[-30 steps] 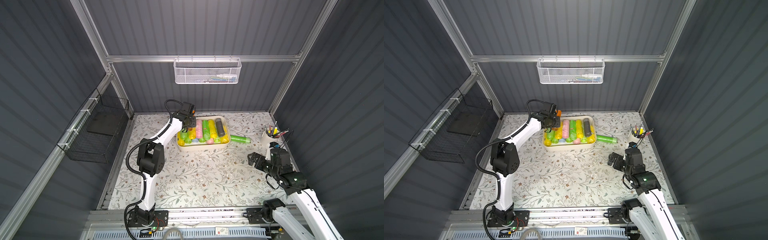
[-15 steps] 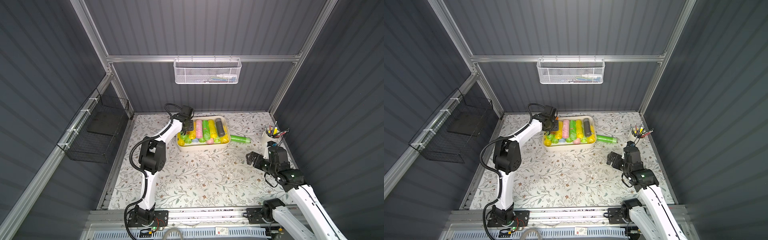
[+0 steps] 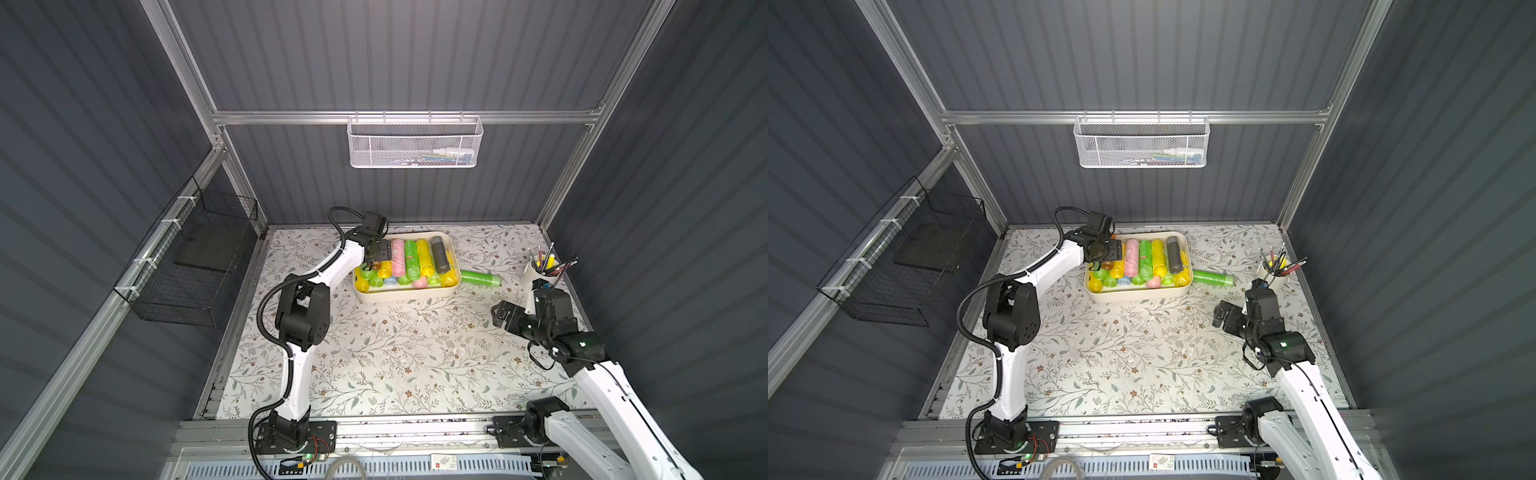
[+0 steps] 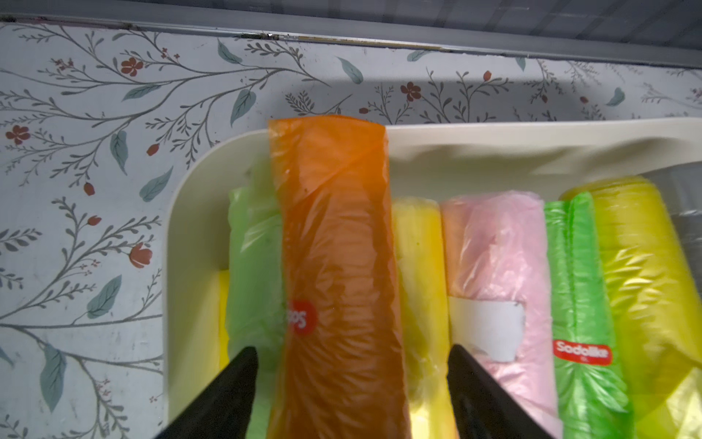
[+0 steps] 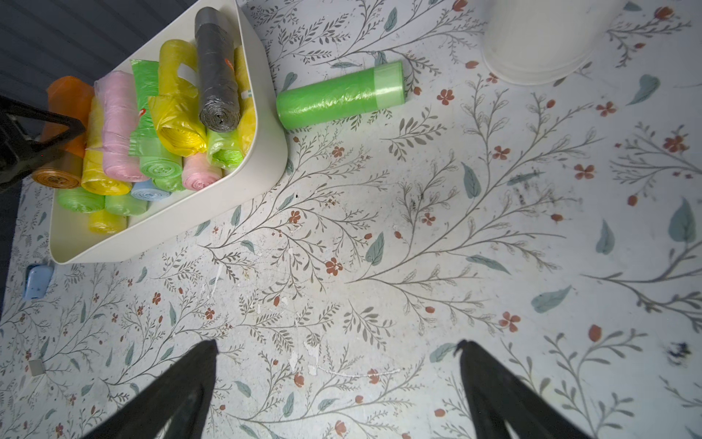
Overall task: Put the roll of trash bags into the storage box
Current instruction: Place the roll of trash bags in the storage box, then pick up the roll of trash bags from the center of the board.
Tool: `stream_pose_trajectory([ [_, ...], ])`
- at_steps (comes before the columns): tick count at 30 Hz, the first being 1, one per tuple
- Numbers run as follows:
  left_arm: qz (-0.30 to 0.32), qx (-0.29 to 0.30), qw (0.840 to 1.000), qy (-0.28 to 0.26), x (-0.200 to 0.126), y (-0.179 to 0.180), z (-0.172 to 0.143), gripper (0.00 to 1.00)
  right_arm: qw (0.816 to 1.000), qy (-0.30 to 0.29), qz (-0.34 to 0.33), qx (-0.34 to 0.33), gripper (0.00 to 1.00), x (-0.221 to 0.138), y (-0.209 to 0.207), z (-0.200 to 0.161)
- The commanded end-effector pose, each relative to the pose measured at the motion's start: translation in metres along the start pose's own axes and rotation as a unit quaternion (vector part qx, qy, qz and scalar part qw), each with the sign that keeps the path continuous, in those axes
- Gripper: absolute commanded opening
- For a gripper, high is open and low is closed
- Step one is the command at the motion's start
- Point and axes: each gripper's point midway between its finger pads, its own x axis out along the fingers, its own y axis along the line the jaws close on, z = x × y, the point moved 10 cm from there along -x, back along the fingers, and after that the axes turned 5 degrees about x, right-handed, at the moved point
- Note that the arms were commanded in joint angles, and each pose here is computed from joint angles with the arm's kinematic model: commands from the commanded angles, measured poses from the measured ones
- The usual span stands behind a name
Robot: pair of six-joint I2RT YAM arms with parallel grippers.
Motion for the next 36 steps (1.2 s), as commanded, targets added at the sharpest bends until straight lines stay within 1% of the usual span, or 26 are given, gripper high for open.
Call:
stream_pose_trajectory([
  [1, -0.004, -0.003, 0.999, -0.032, -0.031, 0.005, 0.012, 1.0, 0.999, -0.002, -0.037, -0.01, 0.99, 0.007, 0.005, 0.017],
  [6, -0.006, -0.001, 0.999, -0.04, -0.044, 0.007, 0.012, 1.0, 0.997, 0.021, -0.068, 0.011, 0.99, 0.033, 0.015, 0.035],
  [9, -0.007, -0.002, 0.999, -0.05, -0.054, 0.009, 0.009, 1.0, 0.995, 0.025, -0.078, 0.049, 0.99, 0.054, 0.019, 0.045],
  [14, -0.03, -0.011, 0.997, -0.07, -0.076, 0.011, 0.002, 1.0, 0.99, 0.027, -0.041, 0.13, 0.99, 0.082, 0.03, 0.06],
  [17, -0.058, -0.017, 0.995, -0.082, -0.09, 0.01, -0.006, 1.0, 0.984, 0.004, -0.032, 0.176, 0.99, 0.098, 0.034, 0.07],
  [19, -0.072, -0.017, 0.993, -0.091, -0.101, 0.009, -0.012, 1.0, 0.979, -0.003, -0.028, 0.201, 0.99, 0.113, 0.038, 0.079],
  [21, -0.08, -0.014, 0.992, -0.091, -0.109, 0.008, -0.017, 1.0, 0.973, 0.004, -0.039, 0.228, 0.99, 0.126, 0.038, 0.085],
  [24, -0.087, -0.008, 0.992, -0.093, -0.12, 0.008, -0.024, 1.0, 0.96, 0.01, -0.045, 0.275, 0.99, 0.143, 0.038, 0.089],
  [26, -0.087, -0.009, 0.991, -0.099, -0.127, 0.01, -0.026, 1.0, 0.951, 0.003, -0.047, 0.305, 0.99, 0.15, 0.037, 0.088],
  [28, -0.084, -0.008, 0.992, -0.092, -0.126, 0.013, -0.036, 1.0, 0.943, -0.016, -0.053, 0.328, 0.99, 0.153, 0.034, 0.089],
  [30, -0.086, -0.008, 0.992, -0.093, -0.128, 0.014, -0.039, 1.0, 0.939, -0.025, -0.059, 0.337, 0.99, 0.156, 0.033, 0.092],
  [33, -0.092, -0.01, 0.992, -0.088, -0.126, 0.013, -0.043, 1.0, 0.934, -0.021, -0.063, 0.35, 0.98, 0.163, 0.034, 0.096],
  [36, -0.099, -0.011, 0.991, -0.084, -0.125, 0.012, -0.044, 1.0, 0.924, -0.004, -0.063, 0.378, 0.94, 0.174, 0.033, 0.095],
])
